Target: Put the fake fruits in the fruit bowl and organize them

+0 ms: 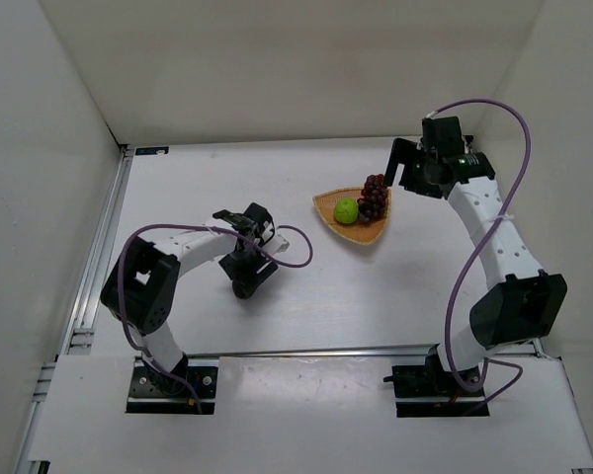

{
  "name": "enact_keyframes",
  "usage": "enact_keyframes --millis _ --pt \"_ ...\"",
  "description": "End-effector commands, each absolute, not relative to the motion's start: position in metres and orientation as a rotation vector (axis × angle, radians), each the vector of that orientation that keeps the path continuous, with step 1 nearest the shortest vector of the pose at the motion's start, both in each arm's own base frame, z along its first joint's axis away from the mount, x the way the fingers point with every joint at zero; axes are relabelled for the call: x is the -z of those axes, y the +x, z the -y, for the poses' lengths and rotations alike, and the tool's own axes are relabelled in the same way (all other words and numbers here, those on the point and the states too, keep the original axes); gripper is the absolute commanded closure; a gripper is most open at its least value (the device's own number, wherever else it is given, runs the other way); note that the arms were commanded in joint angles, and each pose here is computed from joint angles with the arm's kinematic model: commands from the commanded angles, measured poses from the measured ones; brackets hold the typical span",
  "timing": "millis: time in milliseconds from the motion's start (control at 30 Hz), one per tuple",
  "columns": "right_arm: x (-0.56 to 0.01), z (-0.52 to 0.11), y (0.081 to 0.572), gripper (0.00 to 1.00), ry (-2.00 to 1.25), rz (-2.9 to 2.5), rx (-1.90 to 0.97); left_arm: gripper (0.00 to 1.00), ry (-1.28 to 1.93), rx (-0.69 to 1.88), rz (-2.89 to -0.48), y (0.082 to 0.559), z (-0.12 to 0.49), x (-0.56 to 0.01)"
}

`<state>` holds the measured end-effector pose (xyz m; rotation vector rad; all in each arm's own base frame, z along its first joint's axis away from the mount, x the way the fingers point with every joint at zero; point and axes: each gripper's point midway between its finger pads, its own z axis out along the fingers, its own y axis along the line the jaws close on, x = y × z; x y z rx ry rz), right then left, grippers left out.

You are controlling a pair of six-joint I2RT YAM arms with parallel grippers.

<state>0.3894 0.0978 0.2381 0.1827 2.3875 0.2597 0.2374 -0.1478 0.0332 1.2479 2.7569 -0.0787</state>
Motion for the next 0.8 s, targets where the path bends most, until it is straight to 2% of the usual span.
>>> enact_keyframes --millis 0,100,133,233,333,367,433,500,533,567,600,633,700,767 --pt "-0.247 -0.097 0.386 0.07 0.202 -2.348 -0.272 0.29 1.256 0.101 -2.658 0.257 0.162 -0.047" --pt "-0.258 -0.096 0.375 0.07 0.206 -2.318 -0.296 0.44 1.301 0.094 -2.658 0.252 0.157 -0.050" --pt "-0.264 -0.096 0.372 0.07 0.218 -2.294 -0.309 0.55 1.326 0.092 -2.633 0.256 0.159 -0.055" --pt "-0.276 -0.096 0.364 0.07 0.220 -2.256 -0.335 0.72 1.349 0.094 -2.546 0.276 0.170 -0.081" --pt "-0.280 -0.094 0.354 0.07 0.248 -2.238 -0.341 0.70 1.324 0.087 -2.470 0.306 0.187 -0.105" --pt "-0.281 -0.094 0.353 0.07 0.264 -2.228 -0.352 0.70 1.277 0.096 -2.379 0.333 0.205 -0.134" --pt "-0.274 -0.089 0.346 0.07 0.292 -2.228 -0.333 0.69 1.239 0.123 -2.347 0.364 0.229 -0.138" --pt "-0.273 -0.086 0.341 0.07 0.313 -2.217 -0.331 0.69 1.144 0.208 -2.226 0.403 0.266 -0.175" --pt "-0.271 -0.086 0.338 0.07 0.325 -2.217 -0.336 0.69 1.139 0.229 -2.264 0.417 0.278 -0.153" --pt "-0.265 -0.079 0.336 0.07 0.346 -2.224 -0.315 0.69 1.083 0.296 -2.186 0.435 0.304 -0.183" --pt "-0.267 -0.078 0.332 0.07 0.345 -2.216 -0.317 0.69 1.065 0.326 -2.173 0.445 0.315 -0.184" --pt "-0.266 -0.072 0.331 0.07 0.365 -2.211 -0.300 0.69 1.064 0.347 -2.206 0.456 0.327 -0.159" --pt "-0.265 -0.065 0.324 0.07 0.371 -2.205 -0.279 0.67 1.045 0.415 -2.138 0.469 0.352 -0.173" --pt "-0.263 -0.054 0.320 0.07 0.394 -2.207 -0.247 0.66 1.047 0.421 -2.112 0.480 0.366 -0.159"
